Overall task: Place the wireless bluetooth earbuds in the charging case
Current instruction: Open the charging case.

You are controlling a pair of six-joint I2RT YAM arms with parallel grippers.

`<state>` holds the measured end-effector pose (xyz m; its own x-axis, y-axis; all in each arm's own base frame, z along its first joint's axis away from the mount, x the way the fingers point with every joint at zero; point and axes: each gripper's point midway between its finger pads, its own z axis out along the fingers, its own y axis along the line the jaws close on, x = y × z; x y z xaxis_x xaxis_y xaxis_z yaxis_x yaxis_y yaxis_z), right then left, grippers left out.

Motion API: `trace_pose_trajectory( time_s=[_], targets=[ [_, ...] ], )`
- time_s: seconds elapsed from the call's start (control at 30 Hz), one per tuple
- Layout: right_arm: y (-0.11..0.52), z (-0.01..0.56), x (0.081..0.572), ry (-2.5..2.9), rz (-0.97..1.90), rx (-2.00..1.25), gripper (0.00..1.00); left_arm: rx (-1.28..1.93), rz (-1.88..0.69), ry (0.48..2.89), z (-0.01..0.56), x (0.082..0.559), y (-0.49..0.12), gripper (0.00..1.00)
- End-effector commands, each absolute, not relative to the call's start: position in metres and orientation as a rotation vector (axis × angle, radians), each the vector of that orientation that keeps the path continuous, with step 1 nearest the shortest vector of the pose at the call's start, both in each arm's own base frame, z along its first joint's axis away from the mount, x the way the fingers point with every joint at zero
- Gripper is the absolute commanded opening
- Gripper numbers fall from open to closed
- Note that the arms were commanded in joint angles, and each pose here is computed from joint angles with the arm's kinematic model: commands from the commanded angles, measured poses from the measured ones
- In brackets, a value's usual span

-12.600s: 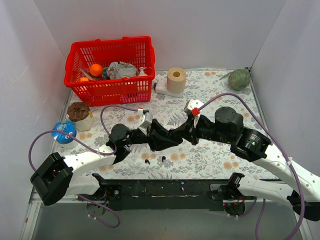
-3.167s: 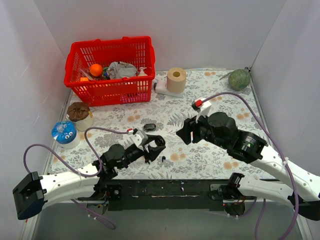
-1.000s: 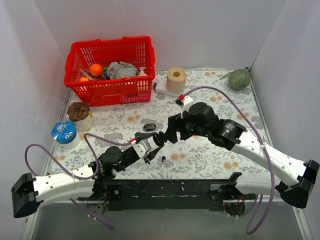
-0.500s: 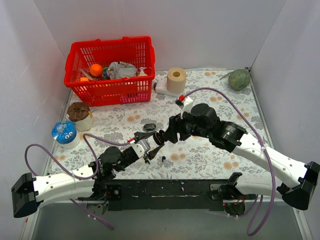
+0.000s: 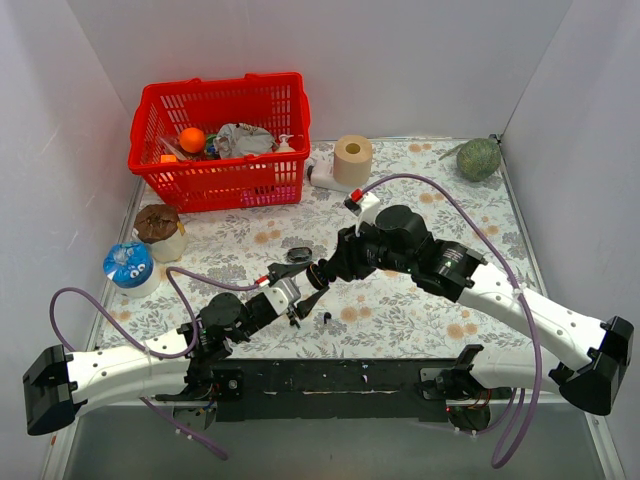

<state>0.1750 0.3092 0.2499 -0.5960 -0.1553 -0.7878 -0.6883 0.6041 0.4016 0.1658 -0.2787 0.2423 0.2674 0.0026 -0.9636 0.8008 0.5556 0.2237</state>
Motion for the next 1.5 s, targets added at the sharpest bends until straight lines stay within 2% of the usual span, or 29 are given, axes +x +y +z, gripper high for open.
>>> trace_pose_trajectory(
  time_s=[0.0,0.2,0.3,0.33,0.37,0.4,0.43,0.5,0.53,0.63,0.77,0.97,1.1,1.23,1.47],
  targets=[
    [0.319,0.263,0.18,2.028,0.964,-0.682,0.42,0.79,-0.657,1.142,0.266,0.164,-0.279,0.0],
    [0.32,0.261,0.177,2.03,0.977,-0.703,0.32,0.786,-0.666,1.146,0.265,0.164,-0.279,0.0],
    [0.318,0.262,0.176,2.024,0.973,-0.71,0.16,0.779,-0.669,1.149,0.265,0.164,-0.28,0.0],
    [0.317,0.264,0.176,2.014,0.966,-0.717,0.02,0.773,-0.673,1.162,0.264,0.165,-0.28,0.0],
    [0.315,0.263,0.178,2.02,0.945,-0.715,0.01,0.766,-0.669,1.179,0.263,0.167,-0.28,0.01],
    [0.313,0.263,0.178,2.015,0.933,-0.723,0.01,0.753,-0.669,1.197,0.263,0.169,-0.28,0.09],
    [0.312,0.265,0.178,2.007,0.924,-0.732,0.01,0.742,-0.668,1.224,0.26,0.171,-0.28,0.31],
    [0.308,0.271,0.18,1.98,0.887,-0.769,0.01,0.71,-0.659,1.301,0.254,0.178,-0.281,0.51],
    [0.305,0.28,0.182,1.941,0.865,-0.79,0.01,0.701,-0.656,1.33,0.25,0.18,-0.281,0.69],
    [0.298,0.294,0.18,1.887,0.825,-0.864,0.01,0.667,-0.641,1.354,0.248,0.184,-0.277,0.87],
    [0.288,0.304,0.175,1.847,0.771,-0.964,0.01,0.596,-0.639,1.372,0.251,0.187,-0.267,0.98],
    [0.271,0.314,0.173,1.739,0.674,-1.061,0.01,0.574,-0.83,1.315,0.273,0.162,-0.265,0.98],
    [0.266,0.32,0.168,1.552,0.542,-1.142,0.01,0.78,-1.115,1.325,0.275,0.111,-0.288,0.98],
    [0.271,0.332,0.154,1.496,0.585,-1.213,0.01,0.937,-1.219,1.328,0.281,0.091,-0.304,0.93],
    [0.289,0.336,0.136,1.487,0.69,-1.31,0.01,0.988,-1.209,1.31,0.281,0.101,-0.317,0.84]
  ],
)
